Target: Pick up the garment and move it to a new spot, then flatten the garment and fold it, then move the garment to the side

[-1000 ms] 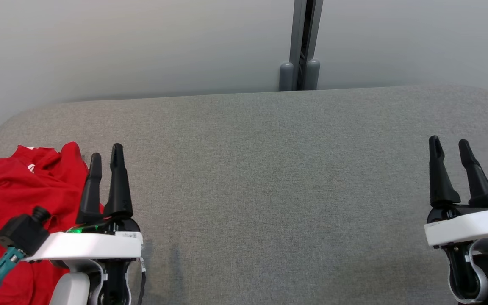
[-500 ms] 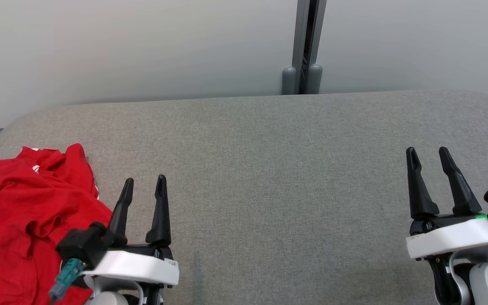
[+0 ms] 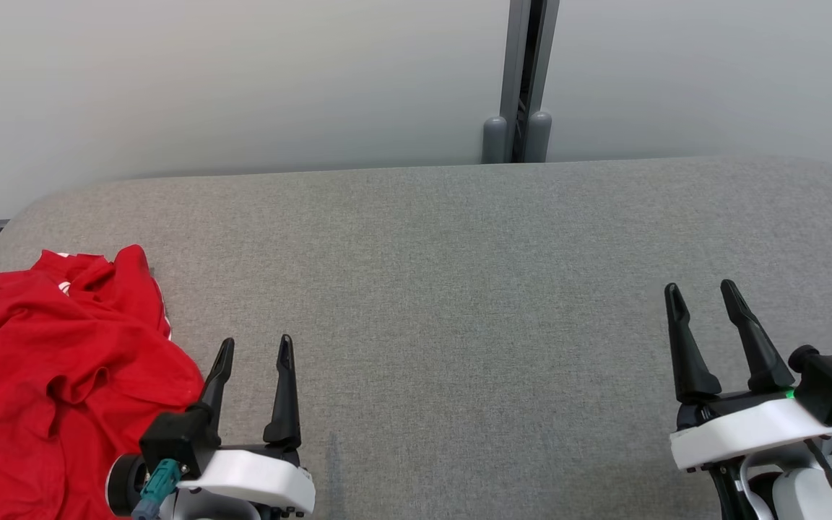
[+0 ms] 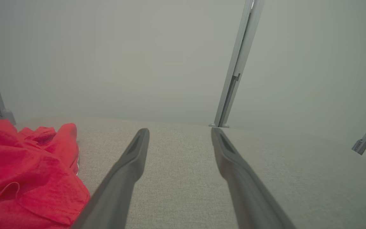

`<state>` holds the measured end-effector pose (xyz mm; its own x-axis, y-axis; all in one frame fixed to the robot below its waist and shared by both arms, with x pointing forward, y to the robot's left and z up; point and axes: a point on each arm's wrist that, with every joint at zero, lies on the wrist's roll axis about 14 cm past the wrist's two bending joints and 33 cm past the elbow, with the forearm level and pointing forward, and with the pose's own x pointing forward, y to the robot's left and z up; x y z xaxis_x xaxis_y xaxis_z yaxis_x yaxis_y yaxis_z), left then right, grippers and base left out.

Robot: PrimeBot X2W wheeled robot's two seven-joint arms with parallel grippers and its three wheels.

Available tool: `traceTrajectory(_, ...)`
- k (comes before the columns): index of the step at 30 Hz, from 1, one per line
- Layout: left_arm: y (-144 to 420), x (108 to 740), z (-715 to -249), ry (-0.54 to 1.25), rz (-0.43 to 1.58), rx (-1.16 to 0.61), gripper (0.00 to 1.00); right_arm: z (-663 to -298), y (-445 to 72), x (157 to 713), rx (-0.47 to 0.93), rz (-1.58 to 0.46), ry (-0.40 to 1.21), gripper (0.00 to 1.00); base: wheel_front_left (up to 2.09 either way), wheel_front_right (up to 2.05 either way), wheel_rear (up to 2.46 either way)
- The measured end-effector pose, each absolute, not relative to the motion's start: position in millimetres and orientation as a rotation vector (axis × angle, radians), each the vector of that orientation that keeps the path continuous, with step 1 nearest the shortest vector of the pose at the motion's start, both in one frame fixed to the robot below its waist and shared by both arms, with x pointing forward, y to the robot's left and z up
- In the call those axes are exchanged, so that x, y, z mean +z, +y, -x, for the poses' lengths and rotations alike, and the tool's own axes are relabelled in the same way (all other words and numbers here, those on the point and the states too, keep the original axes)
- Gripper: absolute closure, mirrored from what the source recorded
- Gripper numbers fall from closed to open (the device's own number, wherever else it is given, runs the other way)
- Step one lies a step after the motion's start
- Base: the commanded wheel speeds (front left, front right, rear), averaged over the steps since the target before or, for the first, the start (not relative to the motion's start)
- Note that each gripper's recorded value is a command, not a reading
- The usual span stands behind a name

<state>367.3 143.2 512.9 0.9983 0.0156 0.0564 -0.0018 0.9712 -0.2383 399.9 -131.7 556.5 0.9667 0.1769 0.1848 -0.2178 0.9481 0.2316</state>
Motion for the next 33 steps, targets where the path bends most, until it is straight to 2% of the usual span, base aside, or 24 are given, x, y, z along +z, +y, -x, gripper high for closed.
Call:
traceTrajectory(10, 143, 507, -367, -0.049, 0.188, 0.016, 0.0, -399, -130, 545, 0.204, -0.237, -0.147, 0.0, 0.0, 0.0, 0.0)
traceTrajectory(15, 150, 503, -366, -0.041, 0.207, 0.047, 0.0, -399, -127, 537, 0.205, -0.311, -0.128, 0.0, 0.0, 0.0, 0.0)
traceTrajectory(33, 145, 497, -363, -0.04, 0.098, 0.016, 0.0, -403, -123, 534, 0.222, -0.172, -0.148, 0.0, 0.0, 0.0, 0.0)
